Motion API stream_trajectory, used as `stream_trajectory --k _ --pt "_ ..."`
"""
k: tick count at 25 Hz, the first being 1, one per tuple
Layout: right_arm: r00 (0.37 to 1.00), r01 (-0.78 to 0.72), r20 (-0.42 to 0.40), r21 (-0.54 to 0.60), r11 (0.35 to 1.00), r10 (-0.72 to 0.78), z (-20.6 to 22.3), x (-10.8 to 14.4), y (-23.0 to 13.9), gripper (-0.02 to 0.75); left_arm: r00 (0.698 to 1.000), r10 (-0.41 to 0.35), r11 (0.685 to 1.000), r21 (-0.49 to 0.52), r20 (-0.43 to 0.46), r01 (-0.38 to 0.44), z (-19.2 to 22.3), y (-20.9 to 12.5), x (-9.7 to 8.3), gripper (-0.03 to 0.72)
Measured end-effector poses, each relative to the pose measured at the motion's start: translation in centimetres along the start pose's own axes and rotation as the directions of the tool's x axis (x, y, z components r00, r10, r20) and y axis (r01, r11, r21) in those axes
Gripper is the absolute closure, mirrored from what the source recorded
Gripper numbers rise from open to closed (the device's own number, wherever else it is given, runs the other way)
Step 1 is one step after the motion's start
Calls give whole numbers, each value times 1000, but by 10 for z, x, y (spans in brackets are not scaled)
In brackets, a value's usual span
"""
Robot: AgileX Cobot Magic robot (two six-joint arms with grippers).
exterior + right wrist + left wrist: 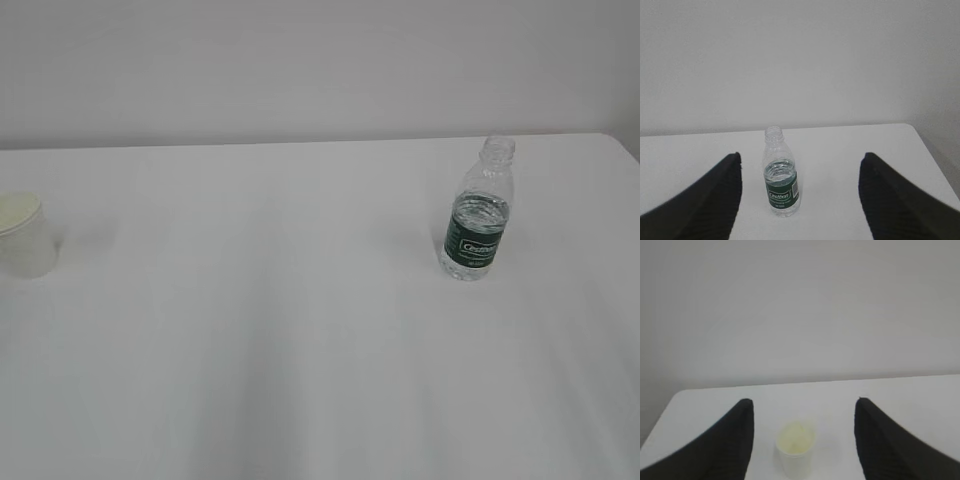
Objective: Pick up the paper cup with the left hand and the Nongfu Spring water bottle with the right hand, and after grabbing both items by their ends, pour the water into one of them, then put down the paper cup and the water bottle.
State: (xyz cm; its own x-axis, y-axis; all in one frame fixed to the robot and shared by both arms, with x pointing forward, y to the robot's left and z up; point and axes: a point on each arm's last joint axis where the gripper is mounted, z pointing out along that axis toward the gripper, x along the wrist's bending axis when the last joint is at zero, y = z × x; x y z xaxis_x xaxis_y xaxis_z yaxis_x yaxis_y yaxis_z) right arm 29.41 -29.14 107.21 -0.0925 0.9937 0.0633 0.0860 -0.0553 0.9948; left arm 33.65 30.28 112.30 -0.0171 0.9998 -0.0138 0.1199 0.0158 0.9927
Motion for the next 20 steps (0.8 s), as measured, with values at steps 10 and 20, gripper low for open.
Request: stream_trajectory --k 10,20 --pt "999 37 16 53 998 -38 25 -3 0 184 1000 27 998 -52 9 -26 19 -23 -1 237" --pt "999 40 34 39 998 -41 49 -5 3 184 1000 26 1000 -13 10 -26 25 -32 -1 237"
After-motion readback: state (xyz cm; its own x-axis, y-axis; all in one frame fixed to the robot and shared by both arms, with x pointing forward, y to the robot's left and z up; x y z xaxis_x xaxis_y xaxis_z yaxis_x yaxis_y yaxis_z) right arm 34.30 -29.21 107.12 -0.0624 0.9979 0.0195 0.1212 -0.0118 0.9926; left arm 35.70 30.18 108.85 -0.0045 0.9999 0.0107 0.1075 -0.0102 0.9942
